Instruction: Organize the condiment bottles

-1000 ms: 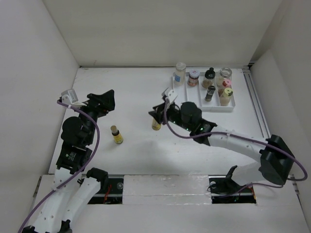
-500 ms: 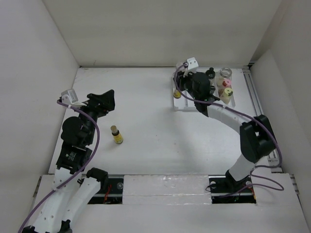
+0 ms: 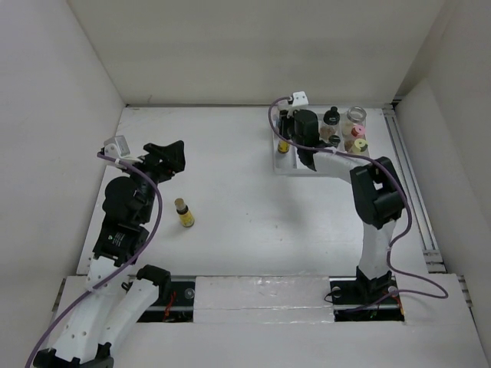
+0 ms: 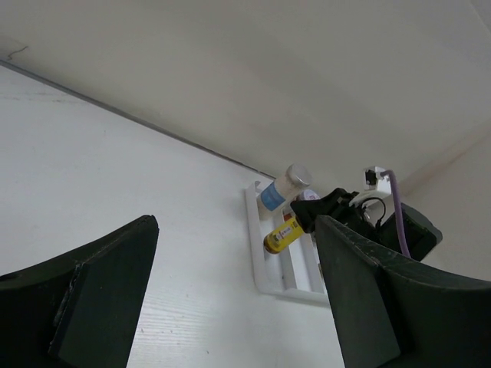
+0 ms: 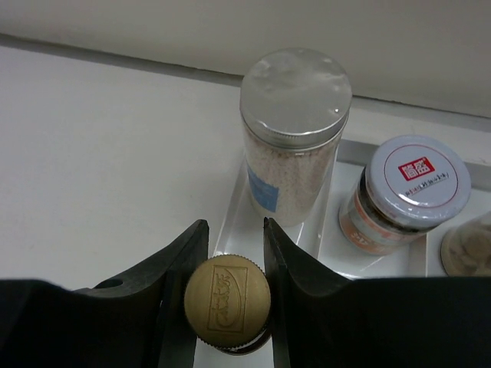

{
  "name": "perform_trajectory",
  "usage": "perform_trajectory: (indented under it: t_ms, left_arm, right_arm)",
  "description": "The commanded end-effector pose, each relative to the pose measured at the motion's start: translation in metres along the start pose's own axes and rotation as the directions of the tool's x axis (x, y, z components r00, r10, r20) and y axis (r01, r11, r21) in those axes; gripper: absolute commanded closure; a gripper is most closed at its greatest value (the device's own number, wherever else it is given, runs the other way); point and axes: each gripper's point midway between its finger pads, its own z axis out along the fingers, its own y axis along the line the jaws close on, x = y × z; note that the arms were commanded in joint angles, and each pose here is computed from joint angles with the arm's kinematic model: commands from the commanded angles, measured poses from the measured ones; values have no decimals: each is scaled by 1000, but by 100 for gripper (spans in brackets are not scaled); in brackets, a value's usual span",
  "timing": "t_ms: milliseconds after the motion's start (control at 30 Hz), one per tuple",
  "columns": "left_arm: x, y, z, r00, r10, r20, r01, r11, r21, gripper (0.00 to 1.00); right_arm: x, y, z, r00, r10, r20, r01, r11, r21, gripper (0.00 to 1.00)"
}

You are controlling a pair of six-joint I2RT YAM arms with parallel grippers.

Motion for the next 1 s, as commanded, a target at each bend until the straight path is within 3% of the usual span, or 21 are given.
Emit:
perform_trajectory:
  t_ms: [0,233,567,600,633,733,767,833,967]
  left_arm:
    - [-7,-4,2,999,5,35,-6,1000,18,21]
    - [-9,-5,3,999,12,42,-13,1000,22,21]
    - [-5,-5,4,999,24,30,-25,999,25,21]
    - [-5,-5,4,999,24,30,-25,999,25,21]
    - [-5,-5,4,999,24,30,-25,999,25,21]
    - [-5,-5,4,999,24,30,-25,999,25,21]
    - [-5,-5,4,999,24,30,-25,999,25,21]
    - [-6,-8,4,999,22,32,-23,999,37,21]
    - [-6,-8,4,999,22,32,-23,999,37,21]
  right_arm:
    - [-68,-2,11,976,60,211,-70,997,39,83]
    - [-53,-17,31,977,74,202,-99,988,117,83]
    - [-68,-23,40,961,92,262,-134,980,150,81]
    - [-57,-23,44,968,87,235,-126,980,155,78]
    - [-54,-23,44,971,85,225,-122,980,158,65]
    - [-48,-23,44,972,95,215,-131,979,157,47]
    - [-42,-23,43,973,102,205,-136,978,158,36]
    - [-42,-22,41,974,102,202,-133,980,148,30]
    - [-61,-25,33,970,106,220,-139,980,141,28]
